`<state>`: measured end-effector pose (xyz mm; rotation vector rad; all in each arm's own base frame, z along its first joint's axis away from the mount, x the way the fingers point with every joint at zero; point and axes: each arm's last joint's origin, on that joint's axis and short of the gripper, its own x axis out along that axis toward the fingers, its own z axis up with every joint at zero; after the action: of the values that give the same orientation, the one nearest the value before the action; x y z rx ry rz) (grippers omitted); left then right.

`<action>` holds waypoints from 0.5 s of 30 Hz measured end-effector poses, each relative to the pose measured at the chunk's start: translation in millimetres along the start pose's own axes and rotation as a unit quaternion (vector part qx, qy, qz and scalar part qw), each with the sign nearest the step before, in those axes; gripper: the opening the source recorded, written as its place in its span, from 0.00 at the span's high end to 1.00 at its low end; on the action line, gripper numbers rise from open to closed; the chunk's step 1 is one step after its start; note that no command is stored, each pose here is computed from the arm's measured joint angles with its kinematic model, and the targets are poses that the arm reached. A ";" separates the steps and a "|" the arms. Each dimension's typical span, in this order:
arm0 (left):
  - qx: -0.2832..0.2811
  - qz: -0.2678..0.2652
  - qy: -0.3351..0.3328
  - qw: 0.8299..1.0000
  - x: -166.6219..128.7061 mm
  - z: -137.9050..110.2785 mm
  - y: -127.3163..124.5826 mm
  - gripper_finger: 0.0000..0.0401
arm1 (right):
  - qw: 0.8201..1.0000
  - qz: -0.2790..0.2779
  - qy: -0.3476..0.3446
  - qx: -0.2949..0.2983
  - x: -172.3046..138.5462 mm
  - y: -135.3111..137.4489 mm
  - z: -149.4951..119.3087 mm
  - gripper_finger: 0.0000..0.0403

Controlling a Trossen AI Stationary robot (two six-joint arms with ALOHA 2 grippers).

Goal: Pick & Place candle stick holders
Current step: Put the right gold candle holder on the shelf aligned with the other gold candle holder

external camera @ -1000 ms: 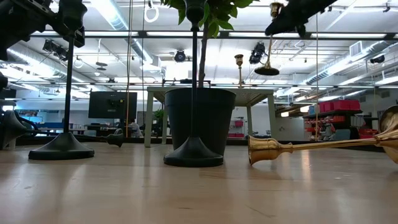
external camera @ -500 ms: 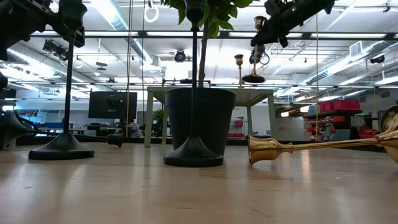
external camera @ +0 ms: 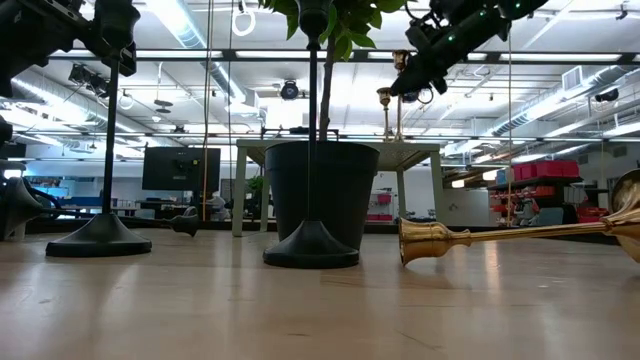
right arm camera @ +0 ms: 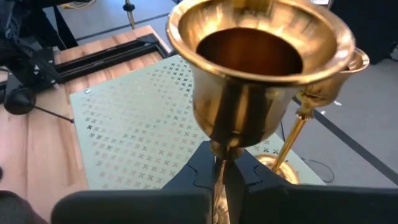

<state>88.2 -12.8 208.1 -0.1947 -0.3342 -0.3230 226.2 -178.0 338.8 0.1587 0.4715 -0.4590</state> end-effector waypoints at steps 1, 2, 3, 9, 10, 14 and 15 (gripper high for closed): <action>0.000 0.000 0.000 1.000 0.0 0.0 0.0 0.43 | 1.000 0.000 0.000 0.000 2.3 -0.5 -0.2 0.98; 0.000 0.000 0.000 1.000 0.0 0.0 0.0 0.43 | 1.000 -0.001 0.000 -0.002 4.2 -0.9 -0.5 0.98; 0.000 0.000 0.000 1.000 0.0 0.1 0.0 0.43 | 1.000 -0.001 0.002 -0.003 5.8 -1.9 -1.0 0.98; 0.000 0.000 0.000 1.000 0.0 0.0 0.0 0.43 | 1.000 0.002 -0.008 0.002 5.8 -7.1 0.3 0.98; 0.000 0.000 0.000 1.000 0.0 0.2 0.0 0.43 | 1.000 0.002 -0.007 0.003 6.0 -7.1 0.1 0.98; 0.000 0.000 0.000 1.000 0.0 0.1 0.0 0.43 | 1.000 0.002 -0.008 0.003 6.2 -7.0 0.2 0.98; 0.000 0.000 0.000 1.000 0.0 0.0 0.0 0.43 | 1.000 0.002 -0.008 0.003 6.8 -7.2 0.2 0.98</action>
<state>88.2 -12.8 208.1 -0.1951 -0.3343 -0.3228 228.4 -187.0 335.4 0.1618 0.4545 -0.4569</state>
